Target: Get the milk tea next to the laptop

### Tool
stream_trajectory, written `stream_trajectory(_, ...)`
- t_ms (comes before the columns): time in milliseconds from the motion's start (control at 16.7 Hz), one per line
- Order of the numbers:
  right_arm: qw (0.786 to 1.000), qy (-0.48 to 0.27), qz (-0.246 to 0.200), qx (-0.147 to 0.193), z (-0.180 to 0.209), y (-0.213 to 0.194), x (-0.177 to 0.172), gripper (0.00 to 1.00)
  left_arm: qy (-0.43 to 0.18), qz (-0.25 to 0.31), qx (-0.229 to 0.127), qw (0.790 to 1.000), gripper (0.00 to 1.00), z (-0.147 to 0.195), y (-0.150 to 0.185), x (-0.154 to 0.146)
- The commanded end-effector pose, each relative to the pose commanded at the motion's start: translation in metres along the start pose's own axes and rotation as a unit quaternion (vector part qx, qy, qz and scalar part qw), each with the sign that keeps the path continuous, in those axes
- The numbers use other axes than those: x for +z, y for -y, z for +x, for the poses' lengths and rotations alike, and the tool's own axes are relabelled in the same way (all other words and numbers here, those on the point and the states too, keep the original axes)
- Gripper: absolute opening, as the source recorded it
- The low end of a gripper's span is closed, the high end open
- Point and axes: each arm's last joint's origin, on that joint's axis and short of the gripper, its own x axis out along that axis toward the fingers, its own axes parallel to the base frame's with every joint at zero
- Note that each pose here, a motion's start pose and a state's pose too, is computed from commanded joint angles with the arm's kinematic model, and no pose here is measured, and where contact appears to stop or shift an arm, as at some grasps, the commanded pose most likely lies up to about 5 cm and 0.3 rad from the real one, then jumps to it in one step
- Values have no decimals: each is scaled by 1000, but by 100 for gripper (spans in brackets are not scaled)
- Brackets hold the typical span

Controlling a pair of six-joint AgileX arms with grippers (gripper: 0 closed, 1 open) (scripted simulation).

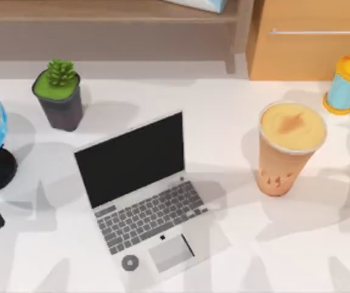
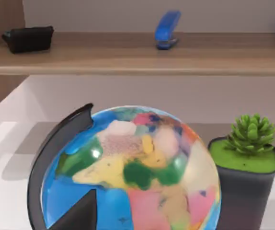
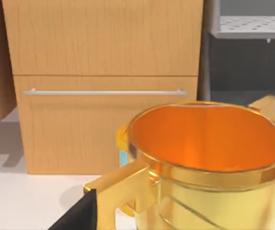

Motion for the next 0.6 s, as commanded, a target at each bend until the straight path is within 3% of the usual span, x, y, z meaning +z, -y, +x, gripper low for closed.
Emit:
stream_trajectory(240, 1000, 4, 3, 5, 1, -2, 2, 100, 0, 0, 0, 1000, 100, 0, 0, 0)
stream_trajectory(600, 998, 27, 29, 45, 18, -27, 22, 100, 0, 0, 0, 1000, 100, 0, 0, 0)
